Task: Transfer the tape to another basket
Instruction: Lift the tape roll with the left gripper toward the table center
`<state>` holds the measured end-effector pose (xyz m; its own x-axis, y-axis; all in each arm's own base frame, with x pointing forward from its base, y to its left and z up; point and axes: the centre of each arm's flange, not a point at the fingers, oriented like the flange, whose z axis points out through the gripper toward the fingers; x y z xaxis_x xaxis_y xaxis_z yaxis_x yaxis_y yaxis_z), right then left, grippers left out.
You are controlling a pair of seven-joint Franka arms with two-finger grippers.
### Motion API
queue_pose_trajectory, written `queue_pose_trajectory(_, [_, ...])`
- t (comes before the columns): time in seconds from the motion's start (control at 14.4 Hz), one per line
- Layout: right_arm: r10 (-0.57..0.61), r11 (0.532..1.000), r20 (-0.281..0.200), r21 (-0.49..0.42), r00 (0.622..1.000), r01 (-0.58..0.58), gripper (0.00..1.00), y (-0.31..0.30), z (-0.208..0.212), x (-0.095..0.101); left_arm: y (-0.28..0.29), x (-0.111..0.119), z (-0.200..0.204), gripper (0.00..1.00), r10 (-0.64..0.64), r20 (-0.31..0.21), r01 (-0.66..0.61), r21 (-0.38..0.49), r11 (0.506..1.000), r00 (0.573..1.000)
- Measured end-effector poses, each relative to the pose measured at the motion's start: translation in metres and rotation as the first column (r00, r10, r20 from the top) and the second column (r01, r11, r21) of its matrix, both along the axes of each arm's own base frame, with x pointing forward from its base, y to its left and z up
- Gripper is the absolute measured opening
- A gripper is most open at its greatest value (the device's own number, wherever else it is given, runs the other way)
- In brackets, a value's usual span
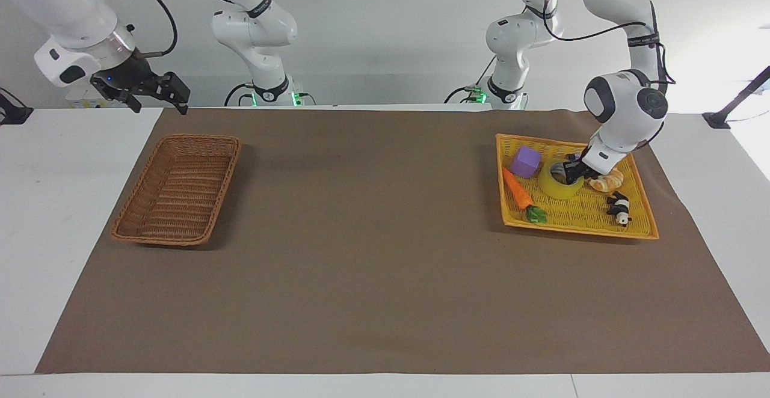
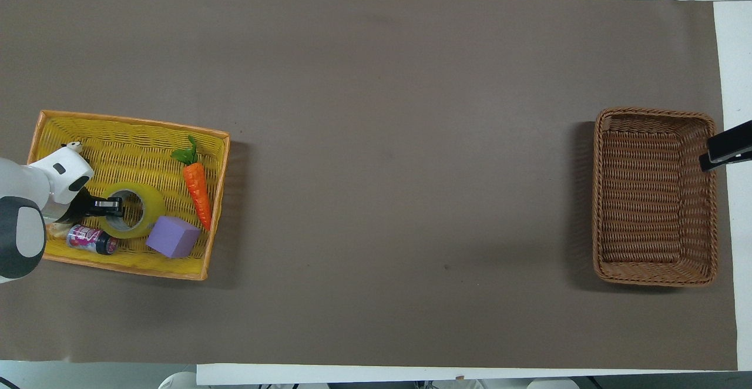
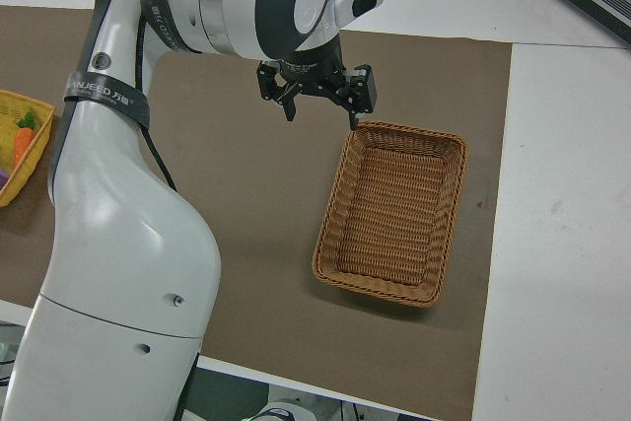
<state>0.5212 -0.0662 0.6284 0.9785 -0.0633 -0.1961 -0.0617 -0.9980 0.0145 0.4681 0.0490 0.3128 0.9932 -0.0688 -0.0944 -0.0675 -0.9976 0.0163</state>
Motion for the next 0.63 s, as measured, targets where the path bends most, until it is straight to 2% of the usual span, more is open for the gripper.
queue_pose_trajectory(0.14, [0.0, 1.0, 0.0, 0.0, 1.0, 0.0, 0.99, 0.0, 0.0, 0.0, -0.004, 0.012, 0.02, 0.22, 0.0, -0.02, 0.0, -0.002, 1.0, 1.0])
queue_pose_trajectory(0.28, [0.0, 1.0, 0.0, 0.0, 1.0, 0.0, 0.99, 0.0, 0.0, 0.0, -0.022, 0.032, 0.056, 0.22, 0.035, -0.043, -0.035, -0.006, 0.999, 0.998])
queue_pose_trajectory(0.49, [0.0, 1.0, 0.0, 0.0, 1.0, 0.0, 1.0, 0.0, 0.0, 0.0, -0.089, 0.059, 0.102, 0.22, 0.204, -0.069, -0.21, -0.096, 0.973, 0.977])
queue_pose_trajectory(0.63, [0.0, 1.0, 0.0, 0.0, 1.0, 0.0, 0.99, 0.0, 0.0, 0.0, -0.15, 0.062, 0.111, 0.22, 0.308, -0.11, -0.322, -0.151, 0.935, 0.945])
